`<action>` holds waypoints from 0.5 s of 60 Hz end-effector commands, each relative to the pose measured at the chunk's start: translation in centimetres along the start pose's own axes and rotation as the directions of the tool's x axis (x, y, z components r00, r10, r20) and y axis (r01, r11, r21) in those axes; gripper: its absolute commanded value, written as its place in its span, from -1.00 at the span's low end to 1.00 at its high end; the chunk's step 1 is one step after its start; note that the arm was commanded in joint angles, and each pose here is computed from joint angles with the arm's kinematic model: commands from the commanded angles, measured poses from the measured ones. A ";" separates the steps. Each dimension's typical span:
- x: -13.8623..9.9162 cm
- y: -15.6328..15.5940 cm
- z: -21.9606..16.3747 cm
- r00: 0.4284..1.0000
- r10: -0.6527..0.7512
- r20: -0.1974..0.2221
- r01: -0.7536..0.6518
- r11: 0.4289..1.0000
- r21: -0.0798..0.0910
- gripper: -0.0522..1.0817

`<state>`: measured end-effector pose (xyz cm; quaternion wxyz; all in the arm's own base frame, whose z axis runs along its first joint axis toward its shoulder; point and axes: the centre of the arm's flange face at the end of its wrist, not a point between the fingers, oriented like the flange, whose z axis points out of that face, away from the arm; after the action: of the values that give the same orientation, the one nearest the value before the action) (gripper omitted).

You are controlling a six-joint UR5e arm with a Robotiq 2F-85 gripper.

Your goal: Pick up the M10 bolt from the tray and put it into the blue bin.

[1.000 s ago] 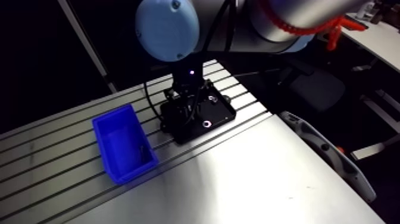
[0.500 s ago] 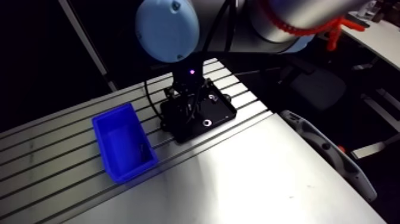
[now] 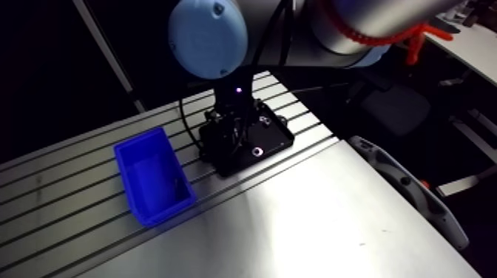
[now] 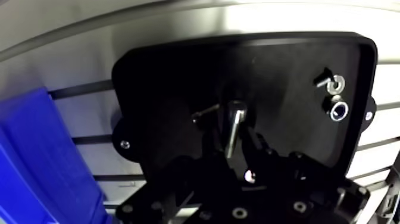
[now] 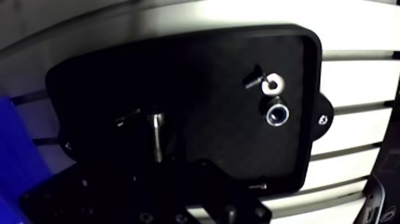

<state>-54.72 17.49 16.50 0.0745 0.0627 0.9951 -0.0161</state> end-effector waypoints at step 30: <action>0.1 0.1 0.1 1.000 -0.001 0.003 0.001 1.000 -0.007 0.66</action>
<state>-54.77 17.63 16.45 0.0760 0.0621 0.9951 -0.0130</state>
